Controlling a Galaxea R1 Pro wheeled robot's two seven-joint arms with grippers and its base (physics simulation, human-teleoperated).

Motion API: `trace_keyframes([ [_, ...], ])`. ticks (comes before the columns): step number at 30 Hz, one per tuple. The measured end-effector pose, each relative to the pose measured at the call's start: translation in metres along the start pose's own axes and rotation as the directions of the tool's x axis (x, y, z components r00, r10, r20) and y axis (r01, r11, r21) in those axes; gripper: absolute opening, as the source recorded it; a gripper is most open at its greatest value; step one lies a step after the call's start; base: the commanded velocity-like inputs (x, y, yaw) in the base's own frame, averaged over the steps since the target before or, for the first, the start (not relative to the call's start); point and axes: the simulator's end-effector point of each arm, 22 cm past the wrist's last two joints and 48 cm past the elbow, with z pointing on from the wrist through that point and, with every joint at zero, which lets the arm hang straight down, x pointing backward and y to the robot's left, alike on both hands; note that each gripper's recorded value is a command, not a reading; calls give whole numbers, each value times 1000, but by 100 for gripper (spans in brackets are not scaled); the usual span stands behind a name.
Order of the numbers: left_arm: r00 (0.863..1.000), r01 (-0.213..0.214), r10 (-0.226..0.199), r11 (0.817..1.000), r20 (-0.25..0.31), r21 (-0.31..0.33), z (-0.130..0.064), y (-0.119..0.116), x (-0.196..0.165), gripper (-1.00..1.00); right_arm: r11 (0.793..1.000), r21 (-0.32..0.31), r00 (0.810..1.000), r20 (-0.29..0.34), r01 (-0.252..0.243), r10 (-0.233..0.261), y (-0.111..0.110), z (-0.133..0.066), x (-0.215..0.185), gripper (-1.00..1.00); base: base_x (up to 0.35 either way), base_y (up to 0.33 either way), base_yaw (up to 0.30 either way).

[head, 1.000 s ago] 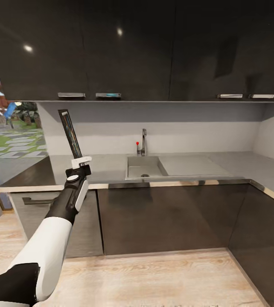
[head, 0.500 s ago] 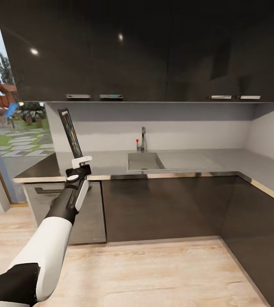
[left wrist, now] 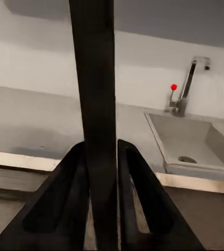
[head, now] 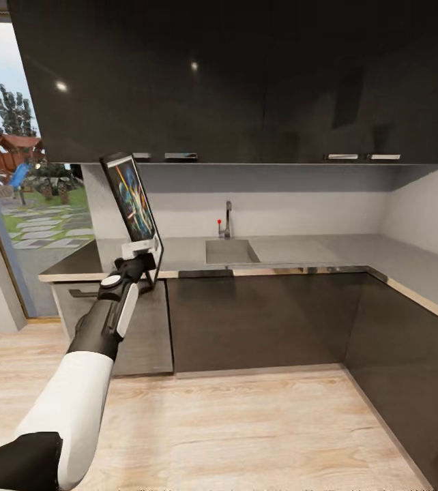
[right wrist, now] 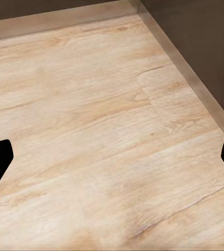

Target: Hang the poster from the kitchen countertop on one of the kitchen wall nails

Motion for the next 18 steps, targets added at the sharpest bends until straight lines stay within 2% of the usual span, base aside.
trace_keyframes([
  [1, 1000, 0, 1, 999, -5, 42, -3, -8, 3, -100, 1000, 0, 1000, 0, 0, 0, 0, 0, 0, 100, -46, 0, 0],
  [4, 1000, -2, 4, 994, -18, 114, -10, -21, 13, -100, 1000, -1, 1000, 1, 1, -1, 0, 0, 0, 100, -23, 0, 0],
  [9, 999, 4, 10, 960, -49, 279, -26, -53, 37, -100, 1000, -12, 1000, 3, 28, -28, 2, 0, -1, 100, -8, 0, 0],
  [10, 998, 10, 13, 936, -63, 352, -34, -68, 46, -100, 999, -18, 999, 4, 42, -42, 3, 0, -1, 100, -3, 0, 0],
  [12, 994, 28, 25, 872, -102, 488, -51, -92, 70, -100, 996, -31, 996, 6, 88, -88, 5, 1, -2, 100, -1, 0, 0],
  [14, 991, 40, 35, 839, -128, 543, -60, -98, 85, -100, 992, -38, 993, 9, 117, -117, 5, 1, -3, 100, -1, 0, 0],
  [15, 987, 51, 49, 804, -152, 592, -69, -101, 98, -100, 988, -46, 989, 13, 145, -144, 5, 1, -5, 100, 0, 0, 0],
  [16, 985, 60, 53, 784, -164, 617, -74, -103, 104, -100, 986, -50, 987, 14, 158, -158, 6, 1, -5, 100, 0, 0, 0],
  [17, 981, 79, 62, 742, -186, 665, -84, -108, 114, -100, 982, -59, 983, 18, 182, -181, 8, 2, -6, 100, 0, 0, 0],
  [18, 978, 91, 65, 718, -196, 690, -91, -112, 119, -100, 979, -65, 981, 22, 193, -192, 9, 2, -7, 100, 0, 0, 0],
])
